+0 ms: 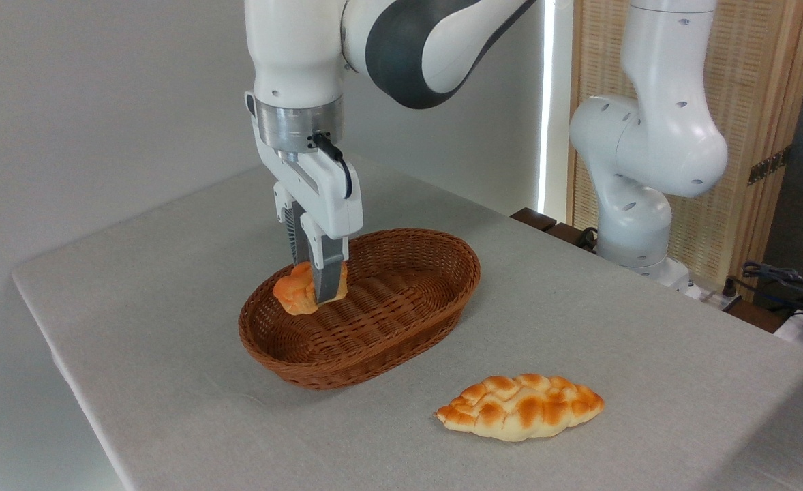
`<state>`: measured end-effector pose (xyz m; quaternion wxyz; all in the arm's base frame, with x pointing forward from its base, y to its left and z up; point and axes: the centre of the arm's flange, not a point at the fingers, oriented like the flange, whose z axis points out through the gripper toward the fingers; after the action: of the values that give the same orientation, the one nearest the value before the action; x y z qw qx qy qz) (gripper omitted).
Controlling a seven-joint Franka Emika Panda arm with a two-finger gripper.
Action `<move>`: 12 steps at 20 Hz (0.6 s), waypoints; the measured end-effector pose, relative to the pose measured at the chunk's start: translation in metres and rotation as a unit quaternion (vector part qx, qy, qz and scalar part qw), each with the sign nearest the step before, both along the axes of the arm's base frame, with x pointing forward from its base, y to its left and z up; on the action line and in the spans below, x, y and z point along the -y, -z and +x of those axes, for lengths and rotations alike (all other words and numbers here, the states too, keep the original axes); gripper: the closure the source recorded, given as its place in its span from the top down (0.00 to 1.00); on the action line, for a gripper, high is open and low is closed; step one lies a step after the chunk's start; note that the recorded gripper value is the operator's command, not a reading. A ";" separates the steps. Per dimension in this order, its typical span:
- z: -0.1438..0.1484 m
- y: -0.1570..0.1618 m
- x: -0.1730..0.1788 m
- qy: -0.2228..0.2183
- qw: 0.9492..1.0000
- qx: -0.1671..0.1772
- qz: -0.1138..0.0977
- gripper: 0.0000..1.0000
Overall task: Put bread into the basket
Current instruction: 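Lower the bun into the basket and open the gripper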
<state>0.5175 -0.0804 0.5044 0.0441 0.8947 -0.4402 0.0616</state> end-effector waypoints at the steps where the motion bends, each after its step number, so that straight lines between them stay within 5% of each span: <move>1: -0.002 0.004 0.002 -0.002 1.000 -0.008 0.001 1.00; 9: -0.003 0.007 -0.001 -0.020 1.000 -0.019 0.000 1.00; 12: -0.001 0.005 -0.026 -0.031 0.999 -0.015 0.026 1.00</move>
<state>0.5163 -0.0541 0.4994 0.0257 0.9095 -0.4132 0.0377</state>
